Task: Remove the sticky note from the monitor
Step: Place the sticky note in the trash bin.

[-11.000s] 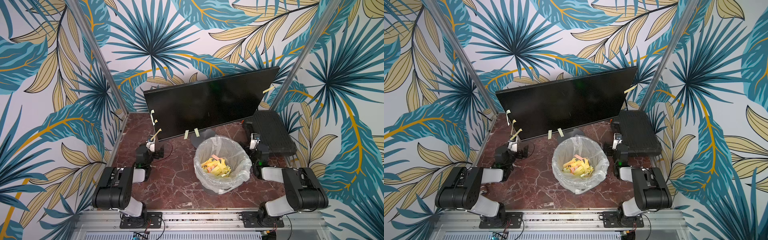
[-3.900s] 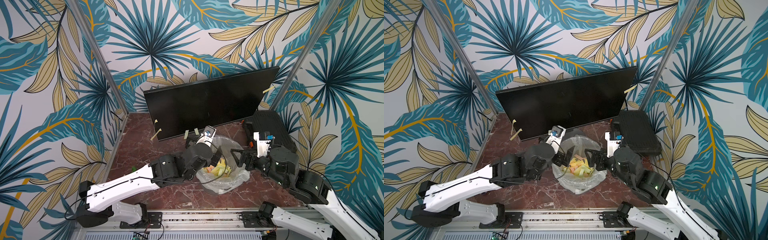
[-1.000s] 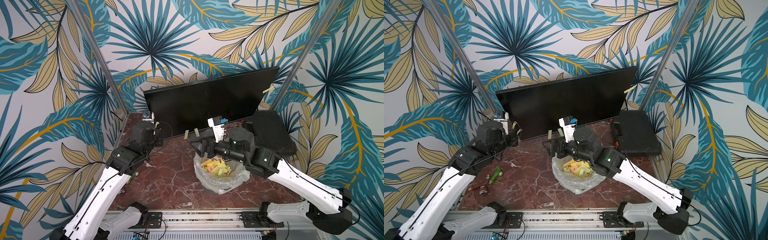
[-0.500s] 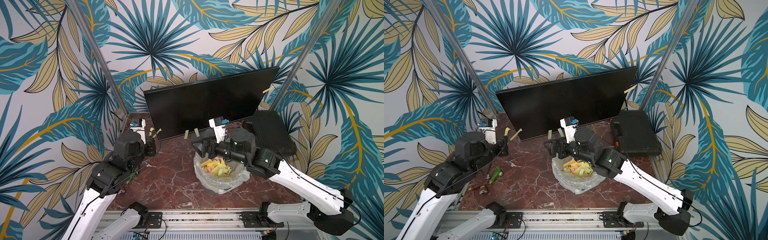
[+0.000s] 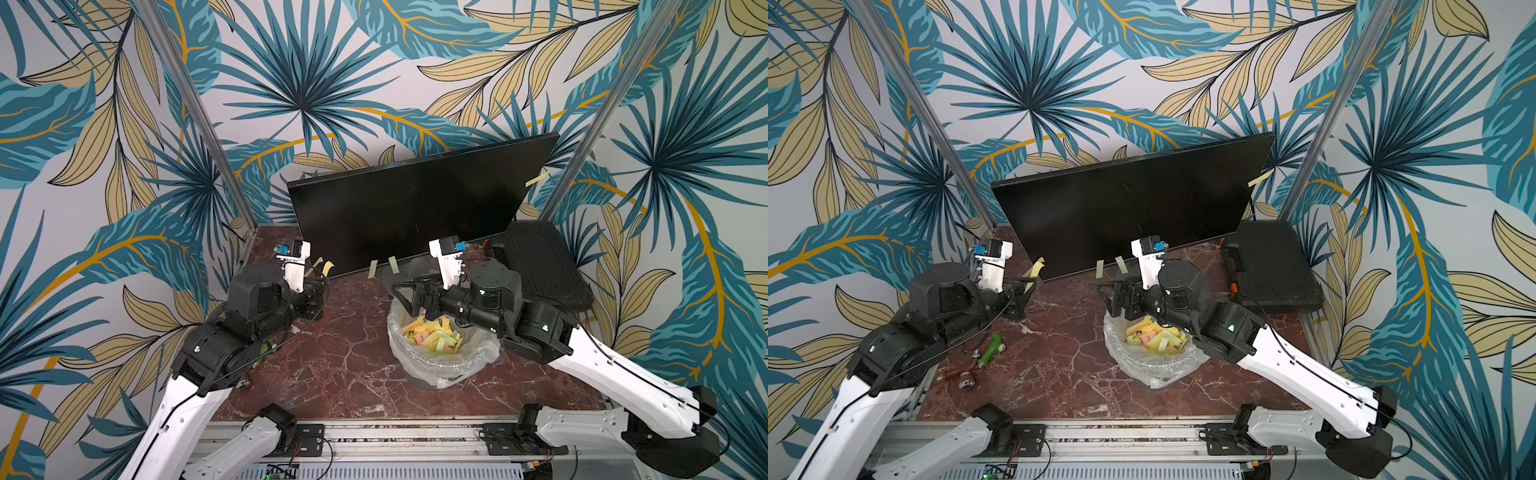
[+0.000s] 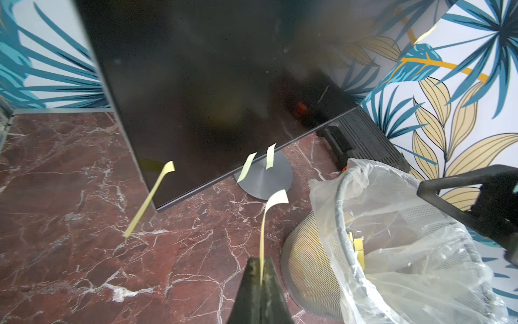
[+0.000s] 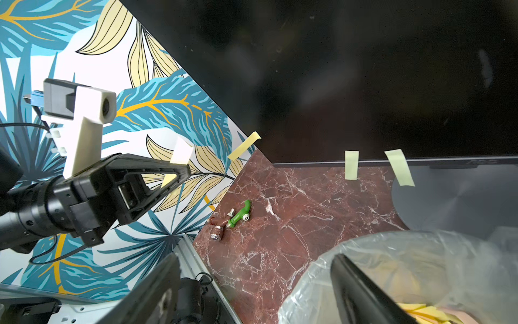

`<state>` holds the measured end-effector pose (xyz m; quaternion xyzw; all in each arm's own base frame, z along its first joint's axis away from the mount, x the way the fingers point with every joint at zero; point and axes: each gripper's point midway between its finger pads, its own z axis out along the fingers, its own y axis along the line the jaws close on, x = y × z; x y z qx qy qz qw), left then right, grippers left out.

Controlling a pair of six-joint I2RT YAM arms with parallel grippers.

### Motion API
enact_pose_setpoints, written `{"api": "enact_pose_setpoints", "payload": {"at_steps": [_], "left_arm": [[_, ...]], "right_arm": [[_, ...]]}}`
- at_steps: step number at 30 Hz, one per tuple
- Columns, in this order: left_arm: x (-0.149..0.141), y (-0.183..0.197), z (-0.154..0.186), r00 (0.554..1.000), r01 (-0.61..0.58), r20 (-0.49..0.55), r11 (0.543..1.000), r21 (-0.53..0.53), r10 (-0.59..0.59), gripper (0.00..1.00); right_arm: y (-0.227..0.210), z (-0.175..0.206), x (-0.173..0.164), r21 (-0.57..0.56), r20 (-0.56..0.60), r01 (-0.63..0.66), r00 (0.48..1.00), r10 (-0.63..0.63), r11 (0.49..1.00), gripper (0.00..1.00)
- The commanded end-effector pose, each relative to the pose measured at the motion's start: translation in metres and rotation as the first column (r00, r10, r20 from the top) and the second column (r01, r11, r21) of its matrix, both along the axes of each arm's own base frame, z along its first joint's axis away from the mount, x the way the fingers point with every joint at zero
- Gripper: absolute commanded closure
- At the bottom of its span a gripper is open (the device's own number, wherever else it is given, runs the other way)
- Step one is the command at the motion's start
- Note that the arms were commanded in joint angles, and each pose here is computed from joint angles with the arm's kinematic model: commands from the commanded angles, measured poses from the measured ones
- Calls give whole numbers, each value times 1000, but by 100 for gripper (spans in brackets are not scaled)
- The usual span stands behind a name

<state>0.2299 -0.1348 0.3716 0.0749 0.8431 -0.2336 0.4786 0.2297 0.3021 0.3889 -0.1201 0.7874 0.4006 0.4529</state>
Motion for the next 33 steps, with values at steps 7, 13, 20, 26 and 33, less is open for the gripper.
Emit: {"api": "enact_pose_setpoints", "payload": {"at_steps": [7, 13, 20, 26, 33], "left_arm": [[1, -60, 28, 989, 122, 80, 993, -5, -121, 100], [6, -97, 28, 981, 158, 108, 987, 26, -159, 100], [5, -155, 14, 965, 234, 108, 970, 66, -240, 100], [2, -199, -9, 951, 287, 80, 948, 137, -299, 100], [2, -223, -40, 946, 311, 30, 929, 199, -323, 91]], "right_arm": [[-33, -10, -7, -50, 17, 75, 997, -74, 996, 11], [-56, -20, -14, -74, 4, 119, 993, -119, 990, 11], [-92, -35, -26, -87, -16, 190, 981, -192, 978, 11], [-118, -45, -34, -113, -26, 237, 970, -242, 965, 10], [-141, -57, -40, -127, -31, 295, 953, -301, 947, 10]]}}
